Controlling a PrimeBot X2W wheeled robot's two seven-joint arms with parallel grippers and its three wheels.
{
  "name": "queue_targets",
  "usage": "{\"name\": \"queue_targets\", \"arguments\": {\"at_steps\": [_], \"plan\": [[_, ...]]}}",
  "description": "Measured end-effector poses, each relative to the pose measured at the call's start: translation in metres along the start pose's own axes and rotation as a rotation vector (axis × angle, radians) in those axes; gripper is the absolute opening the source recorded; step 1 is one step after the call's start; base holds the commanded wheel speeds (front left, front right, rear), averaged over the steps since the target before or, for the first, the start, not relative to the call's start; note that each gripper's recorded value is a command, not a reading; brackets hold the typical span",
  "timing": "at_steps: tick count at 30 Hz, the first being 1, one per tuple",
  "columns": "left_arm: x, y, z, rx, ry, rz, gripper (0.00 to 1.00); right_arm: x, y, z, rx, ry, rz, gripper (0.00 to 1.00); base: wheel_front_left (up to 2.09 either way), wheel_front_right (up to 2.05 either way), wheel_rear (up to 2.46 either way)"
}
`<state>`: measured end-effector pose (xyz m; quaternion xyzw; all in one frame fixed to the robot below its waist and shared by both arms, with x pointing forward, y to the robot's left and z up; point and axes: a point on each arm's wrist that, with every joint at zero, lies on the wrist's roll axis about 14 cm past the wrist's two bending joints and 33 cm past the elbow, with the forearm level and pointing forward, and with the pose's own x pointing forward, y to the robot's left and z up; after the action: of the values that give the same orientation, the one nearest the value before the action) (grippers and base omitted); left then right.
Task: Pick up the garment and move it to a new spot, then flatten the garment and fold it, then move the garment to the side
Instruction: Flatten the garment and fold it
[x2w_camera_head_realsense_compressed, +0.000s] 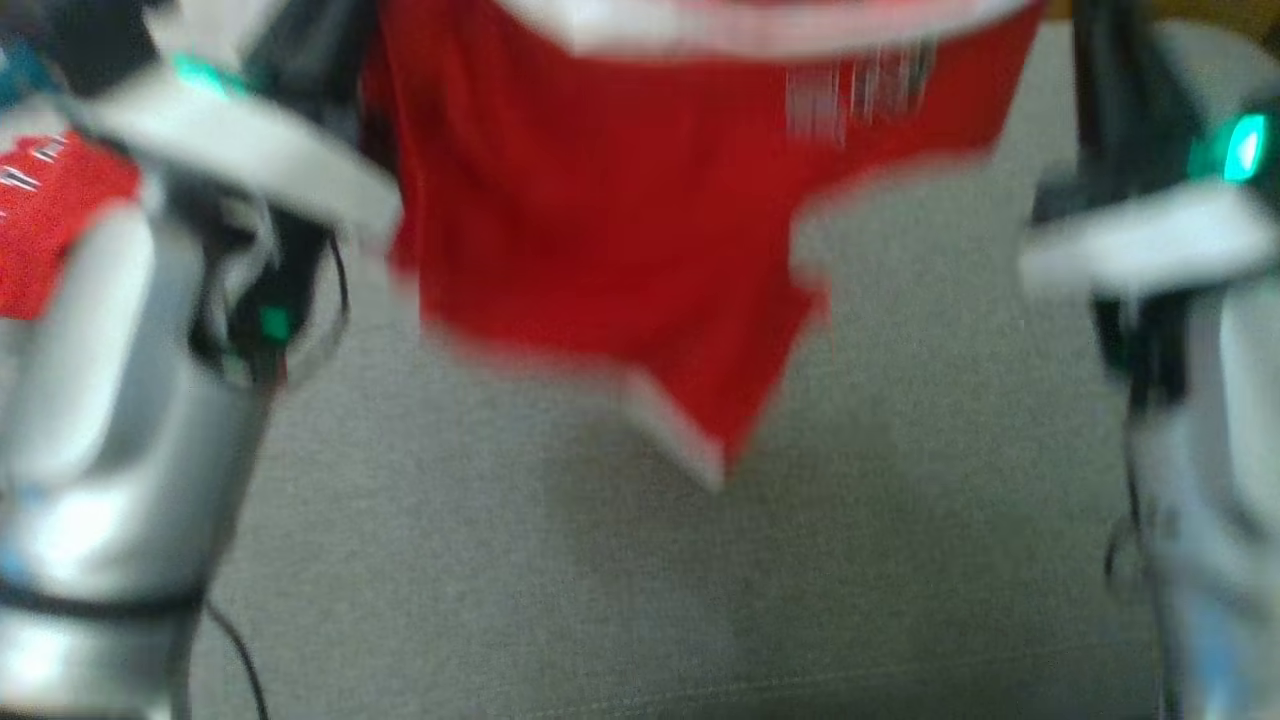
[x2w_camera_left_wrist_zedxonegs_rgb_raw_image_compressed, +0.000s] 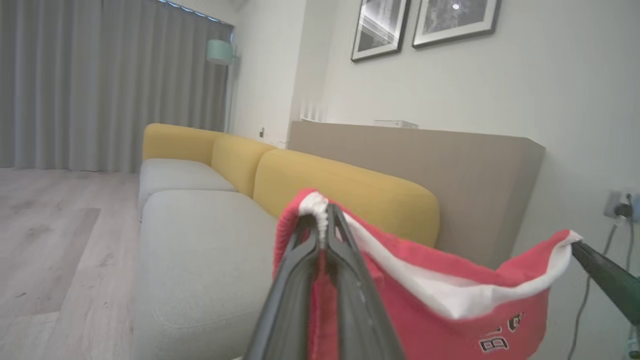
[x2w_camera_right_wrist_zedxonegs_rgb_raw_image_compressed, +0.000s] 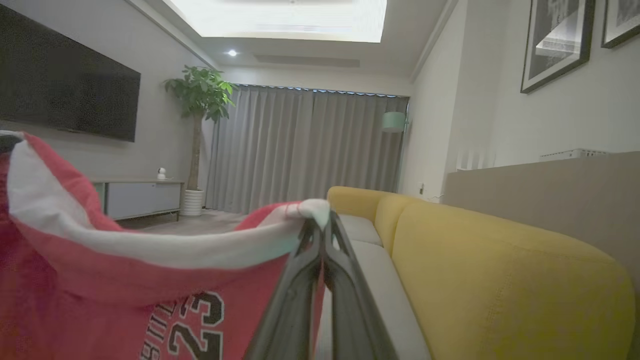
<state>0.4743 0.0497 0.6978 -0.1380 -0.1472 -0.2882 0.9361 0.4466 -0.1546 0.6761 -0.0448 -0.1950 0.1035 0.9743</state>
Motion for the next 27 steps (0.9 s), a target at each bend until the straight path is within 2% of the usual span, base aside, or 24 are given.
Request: {"name": "queue_targets", "arguments": {"at_steps": [4,6,9,12,15,18,21,27], "plan": [[0.046,0.021,0.021,0.005,-0.146,0.034,0.00,0.056,-0.023,0.022,-0.046,-0.125,-0.046,0.00,0.00,0.00,0.00],[0.071,0.024,0.036,-0.014,-0.257,0.009,0.00,0.079,-0.031,0.028,-0.070,-0.193,-0.069,0.00,0.00,0.00,0.00],[0.079,0.042,0.012,-0.056,-0.247,0.046,0.00,0.085,-0.032,-0.009,-0.072,-0.124,-0.071,0.00,0.00,0.00,0.00],[0.071,0.063,-0.050,-0.099,-0.111,0.109,0.00,0.073,-0.026,-0.075,-0.039,0.036,-0.061,0.00,0.00,0.00,0.00],[0.041,0.073,-0.130,-0.157,0.075,0.166,0.00,0.043,-0.016,-0.145,0.020,0.216,-0.059,0.00,0.00,0.00,0.00],[0.005,0.067,-0.189,-0.227,0.216,0.205,0.00,0.017,-0.007,-0.185,0.080,0.319,-0.069,0.00,0.00,0.00,0.00],[-0.015,0.058,-0.205,-0.292,0.244,0.219,0.00,0.001,0.002,-0.200,0.133,0.353,-0.076,0.00,0.00,0.00,0.00],[-0.036,0.041,-0.192,-0.328,0.206,0.204,0.00,-0.014,0.003,-0.185,0.162,0.312,-0.096,0.00,0.00,0.00,0.00]]}}
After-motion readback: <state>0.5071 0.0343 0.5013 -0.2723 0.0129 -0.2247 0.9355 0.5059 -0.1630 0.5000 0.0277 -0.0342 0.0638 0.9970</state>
